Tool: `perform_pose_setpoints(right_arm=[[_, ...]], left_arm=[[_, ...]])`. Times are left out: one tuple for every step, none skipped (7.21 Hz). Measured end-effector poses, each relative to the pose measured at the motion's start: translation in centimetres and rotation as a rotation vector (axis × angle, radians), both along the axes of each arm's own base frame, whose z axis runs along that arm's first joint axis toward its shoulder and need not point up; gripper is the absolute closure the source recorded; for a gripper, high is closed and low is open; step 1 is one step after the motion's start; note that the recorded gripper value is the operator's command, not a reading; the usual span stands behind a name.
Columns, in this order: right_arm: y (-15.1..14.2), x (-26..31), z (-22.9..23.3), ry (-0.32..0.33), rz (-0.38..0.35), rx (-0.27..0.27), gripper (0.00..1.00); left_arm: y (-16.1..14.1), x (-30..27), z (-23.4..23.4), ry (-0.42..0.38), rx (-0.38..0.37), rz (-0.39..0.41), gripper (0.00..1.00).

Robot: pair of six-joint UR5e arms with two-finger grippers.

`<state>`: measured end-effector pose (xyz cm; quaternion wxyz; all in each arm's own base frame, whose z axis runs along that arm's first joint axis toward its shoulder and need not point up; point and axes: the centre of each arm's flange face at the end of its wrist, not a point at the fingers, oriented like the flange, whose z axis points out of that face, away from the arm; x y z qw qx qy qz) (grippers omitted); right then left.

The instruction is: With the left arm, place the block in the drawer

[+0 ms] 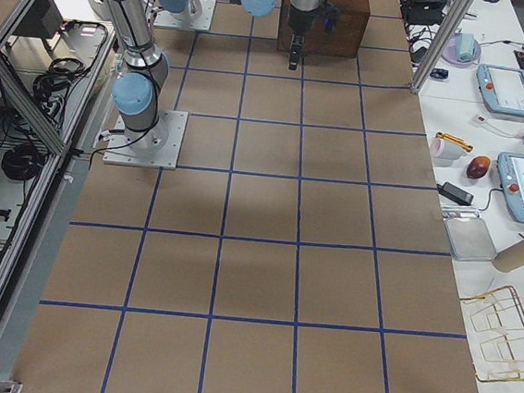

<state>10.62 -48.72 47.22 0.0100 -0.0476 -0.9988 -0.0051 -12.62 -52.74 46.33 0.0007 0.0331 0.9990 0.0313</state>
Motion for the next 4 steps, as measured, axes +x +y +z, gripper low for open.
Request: perform_pose_setpoints(right_arm=[[0.0, 0.0, 0.0, 0.0, 0.0, 0.0, 0.0], [0.0, 0.0, 0.0, 0.0, 0.0, 0.0, 0.0], [0.0, 0.0, 0.0, 0.0, 0.0, 0.0, 0.0], [0.0, 0.0, -0.01, 0.0, 0.0, 0.0, 0.0]], left_arm=[[-0.06, 0.26, -0.02, 0.0, 0.001, 0.004, 0.0], [-0.1, 0.38, -0.09, 0.0, 0.002, 0.008, 0.0], [-0.13, 0.4, -0.11, 0.0, 0.002, 0.014, 0.0], [-0.14, 0.42, -0.12, 0.001, 0.001, 0.017, 0.0]])
